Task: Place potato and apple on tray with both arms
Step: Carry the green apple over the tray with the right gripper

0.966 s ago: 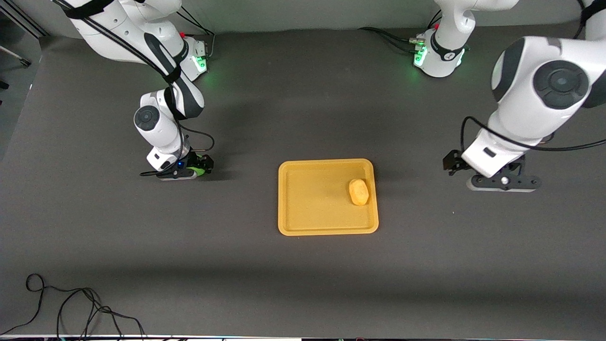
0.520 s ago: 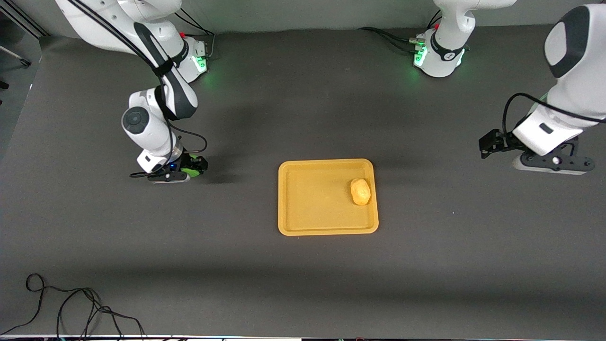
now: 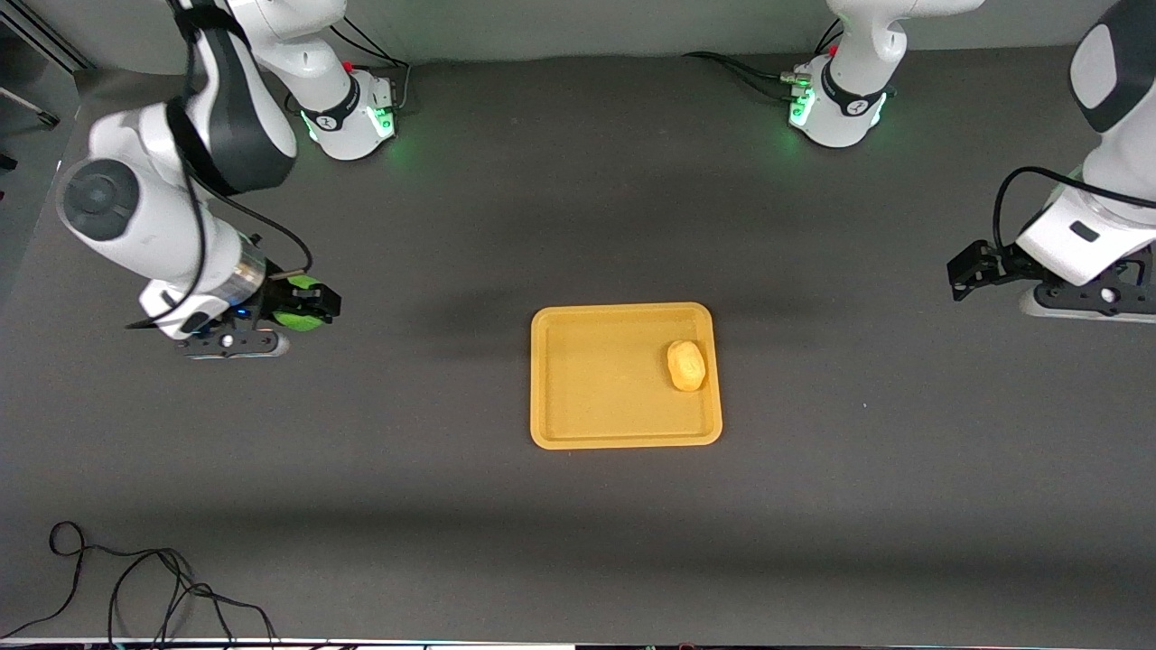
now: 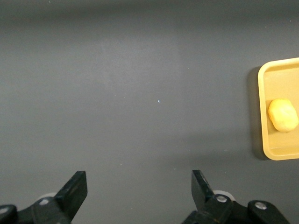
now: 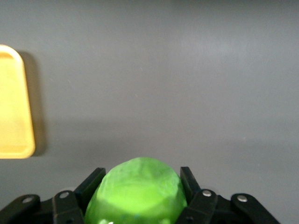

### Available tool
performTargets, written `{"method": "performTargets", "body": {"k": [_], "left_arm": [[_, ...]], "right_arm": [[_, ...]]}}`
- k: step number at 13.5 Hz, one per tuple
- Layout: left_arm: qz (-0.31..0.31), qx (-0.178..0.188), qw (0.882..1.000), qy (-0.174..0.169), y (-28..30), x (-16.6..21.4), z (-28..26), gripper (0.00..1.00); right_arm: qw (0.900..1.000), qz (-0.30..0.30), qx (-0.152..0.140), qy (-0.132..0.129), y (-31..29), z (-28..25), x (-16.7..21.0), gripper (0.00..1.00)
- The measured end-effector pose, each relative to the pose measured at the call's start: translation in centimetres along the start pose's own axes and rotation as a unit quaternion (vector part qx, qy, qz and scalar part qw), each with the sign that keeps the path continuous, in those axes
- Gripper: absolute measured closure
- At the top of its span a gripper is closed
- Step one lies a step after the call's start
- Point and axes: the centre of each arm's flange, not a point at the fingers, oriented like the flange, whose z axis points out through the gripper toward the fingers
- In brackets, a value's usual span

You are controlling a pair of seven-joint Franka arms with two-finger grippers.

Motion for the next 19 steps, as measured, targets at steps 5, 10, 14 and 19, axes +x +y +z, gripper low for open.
{"method": "performTargets", "body": {"k": [5,10,14,19], "left_arm": [[0.020,-0.010,1.000,-0.014,-0.7,-0.2,0.5,0.00],[0.034,-0.012,0.999,-0.023,-1.1,-0.4,0.1,0.00],[0.032,-0.012,0.999,-0.022,-1.3,-0.4,0.1,0.00],[0.021,-0.011,1.000,-0.012,-2.6,-0.2,0.1,0.00]], "right_arm": [[0.999,0.028,0.003,0.019,-13.3,-0.6,3.0,0.29],[0.996,0.091,0.002,0.020,-33.3,3.3,0.1,0.29],[0.994,0.105,0.017,0.038,-42.6,11.6,-2.8,0.29],[0.993,0.107,0.010,0.053,-42.7,24.6,-0.3,0.29]]}}
